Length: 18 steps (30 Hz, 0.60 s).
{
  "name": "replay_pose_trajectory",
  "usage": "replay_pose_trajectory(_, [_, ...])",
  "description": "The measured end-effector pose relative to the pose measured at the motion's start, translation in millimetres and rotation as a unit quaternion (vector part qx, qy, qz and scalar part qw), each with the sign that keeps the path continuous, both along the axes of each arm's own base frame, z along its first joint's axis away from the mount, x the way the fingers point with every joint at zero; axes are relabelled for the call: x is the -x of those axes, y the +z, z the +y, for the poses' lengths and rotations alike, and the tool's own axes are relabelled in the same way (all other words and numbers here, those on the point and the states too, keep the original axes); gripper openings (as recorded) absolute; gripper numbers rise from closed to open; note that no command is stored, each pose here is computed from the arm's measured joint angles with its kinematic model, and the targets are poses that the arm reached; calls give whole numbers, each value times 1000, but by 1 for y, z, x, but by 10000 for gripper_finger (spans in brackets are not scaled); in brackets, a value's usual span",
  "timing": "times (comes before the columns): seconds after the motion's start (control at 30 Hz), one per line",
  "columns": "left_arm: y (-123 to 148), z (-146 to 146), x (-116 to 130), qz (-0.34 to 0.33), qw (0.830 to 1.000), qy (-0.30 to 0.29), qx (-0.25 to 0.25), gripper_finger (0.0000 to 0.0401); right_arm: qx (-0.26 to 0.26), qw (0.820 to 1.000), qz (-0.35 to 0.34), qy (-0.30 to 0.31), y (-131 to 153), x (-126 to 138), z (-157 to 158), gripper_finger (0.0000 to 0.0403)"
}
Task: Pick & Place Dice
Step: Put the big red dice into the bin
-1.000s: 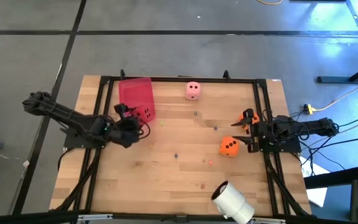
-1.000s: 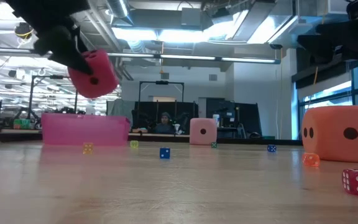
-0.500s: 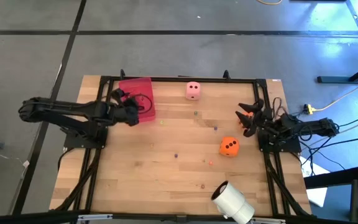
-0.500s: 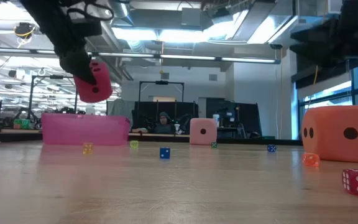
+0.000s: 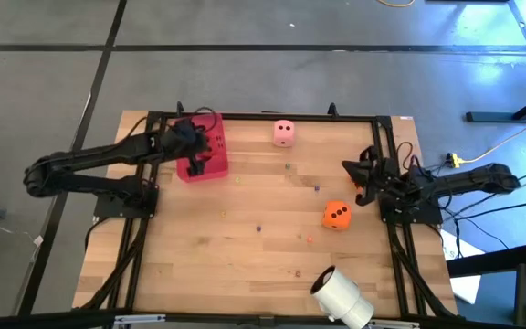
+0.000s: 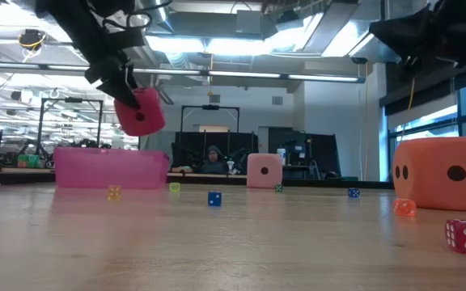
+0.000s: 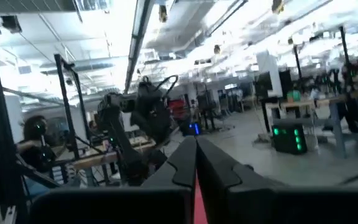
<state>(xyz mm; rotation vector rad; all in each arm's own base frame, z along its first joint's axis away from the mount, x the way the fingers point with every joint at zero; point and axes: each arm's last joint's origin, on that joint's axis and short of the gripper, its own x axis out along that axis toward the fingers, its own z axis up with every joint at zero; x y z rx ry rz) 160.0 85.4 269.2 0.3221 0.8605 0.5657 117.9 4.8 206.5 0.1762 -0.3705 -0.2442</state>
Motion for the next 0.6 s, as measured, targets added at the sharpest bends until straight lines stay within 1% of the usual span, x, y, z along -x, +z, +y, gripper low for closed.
replay_pose_trajectory(0.03, [0,2,2,10,1000,9,-11,400,-4,1000,10,1,0,-4,0,8])
replay_pose_trajectory(0.1, [0,7,5,21,998,45,-29,400,-4,999,34,2,3,-13,2,4])
replay_pose_trajectory(0.17, [0,12,9,20,996,84,-30,400,-1,998,57,2,8,-26,3,5])
replay_pose_trajectory(0.23, [-1,15,12,18,995,98,-23,400,10,997,81,-2,15,-42,5,3])
replay_pose_trajectory(0.37, [-3,18,13,10,995,97,0,400,53,990,132,-19,27,-82,8,3])
replay_pose_trajectory(0.5, [-4,19,11,14,996,92,5,400,61,981,178,-37,30,-129,4,2])
replay_pose_trajectory(0.6, [-6,19,10,16,997,72,14,400,64,974,211,-49,28,-166,-5,2])
